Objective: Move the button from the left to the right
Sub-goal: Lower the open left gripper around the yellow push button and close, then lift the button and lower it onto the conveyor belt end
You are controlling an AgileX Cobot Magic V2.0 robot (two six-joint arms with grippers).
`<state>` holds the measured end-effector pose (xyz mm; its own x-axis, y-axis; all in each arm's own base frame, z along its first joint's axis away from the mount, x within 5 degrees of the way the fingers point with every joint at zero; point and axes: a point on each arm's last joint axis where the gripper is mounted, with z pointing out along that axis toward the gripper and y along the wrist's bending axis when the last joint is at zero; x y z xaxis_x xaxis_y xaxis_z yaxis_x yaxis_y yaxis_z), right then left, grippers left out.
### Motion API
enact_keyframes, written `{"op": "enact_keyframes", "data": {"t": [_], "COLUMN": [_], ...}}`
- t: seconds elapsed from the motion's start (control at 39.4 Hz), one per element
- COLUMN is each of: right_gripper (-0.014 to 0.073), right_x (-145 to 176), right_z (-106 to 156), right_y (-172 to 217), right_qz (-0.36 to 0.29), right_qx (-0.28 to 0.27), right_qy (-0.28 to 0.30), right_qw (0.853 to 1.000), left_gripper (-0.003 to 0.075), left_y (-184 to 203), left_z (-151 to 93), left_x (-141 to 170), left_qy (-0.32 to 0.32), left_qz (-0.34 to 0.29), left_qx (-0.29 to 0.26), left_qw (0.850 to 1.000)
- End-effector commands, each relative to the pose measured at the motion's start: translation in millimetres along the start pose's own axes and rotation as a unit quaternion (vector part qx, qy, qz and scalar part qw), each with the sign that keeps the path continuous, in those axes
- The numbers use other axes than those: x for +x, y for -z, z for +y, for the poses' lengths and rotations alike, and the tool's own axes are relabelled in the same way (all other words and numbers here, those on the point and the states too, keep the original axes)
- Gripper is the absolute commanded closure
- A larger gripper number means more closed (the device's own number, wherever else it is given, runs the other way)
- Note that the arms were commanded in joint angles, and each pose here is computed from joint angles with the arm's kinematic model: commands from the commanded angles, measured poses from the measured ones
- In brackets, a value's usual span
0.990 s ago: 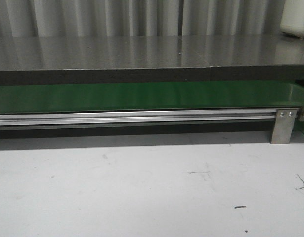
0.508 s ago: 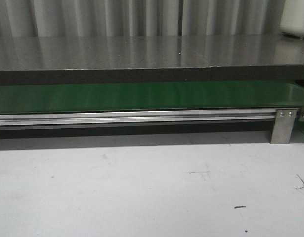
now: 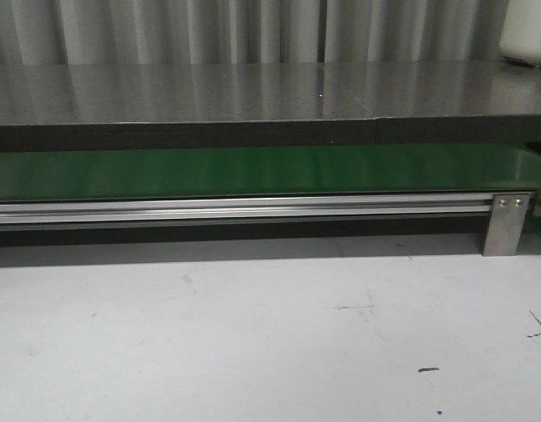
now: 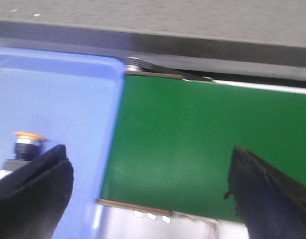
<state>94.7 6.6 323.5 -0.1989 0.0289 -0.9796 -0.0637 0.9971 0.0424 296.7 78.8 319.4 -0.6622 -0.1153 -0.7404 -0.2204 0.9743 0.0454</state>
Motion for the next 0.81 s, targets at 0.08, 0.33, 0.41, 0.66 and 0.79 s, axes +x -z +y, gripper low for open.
{"op": "enact_keyframes", "data": {"t": [0.08,0.33,0.41,0.66,0.79], "right_gripper": [-0.0059,-0.0059,-0.0059,-0.0059,-0.0059], "right_x": [-19,-19,-19,-19,-19], "right_z": [-1,-1,-1,-1,-1], "right_y": [2,2,2,2,2], "right_qz": [-0.053,-0.053,-0.053,-0.053,-0.053], "right_qx": [0.005,0.005,0.005,0.005,0.005], "right_qy": [0.004,0.004,0.004,0.004,0.004], "right_qw": [0.999,0.999,0.999,0.999,0.999], "left_gripper": [0.0125,0.0125,0.0125,0.0125,0.0125], "left_y": [-3,-42,-57,-99,-117], "left_z": [43,88,98,117,129], "left_x": [-24,-27,-27,-27,-16], "left_qy": [0.021,0.053,0.044,-0.017,-0.023], "left_qz": [-0.018,0.047,0.082,0.151,0.198], "left_qx": [-0.06,-0.098,-0.1,-0.107,-0.118], "left_qw": [0.998,0.993,0.991,0.983,0.973]}}
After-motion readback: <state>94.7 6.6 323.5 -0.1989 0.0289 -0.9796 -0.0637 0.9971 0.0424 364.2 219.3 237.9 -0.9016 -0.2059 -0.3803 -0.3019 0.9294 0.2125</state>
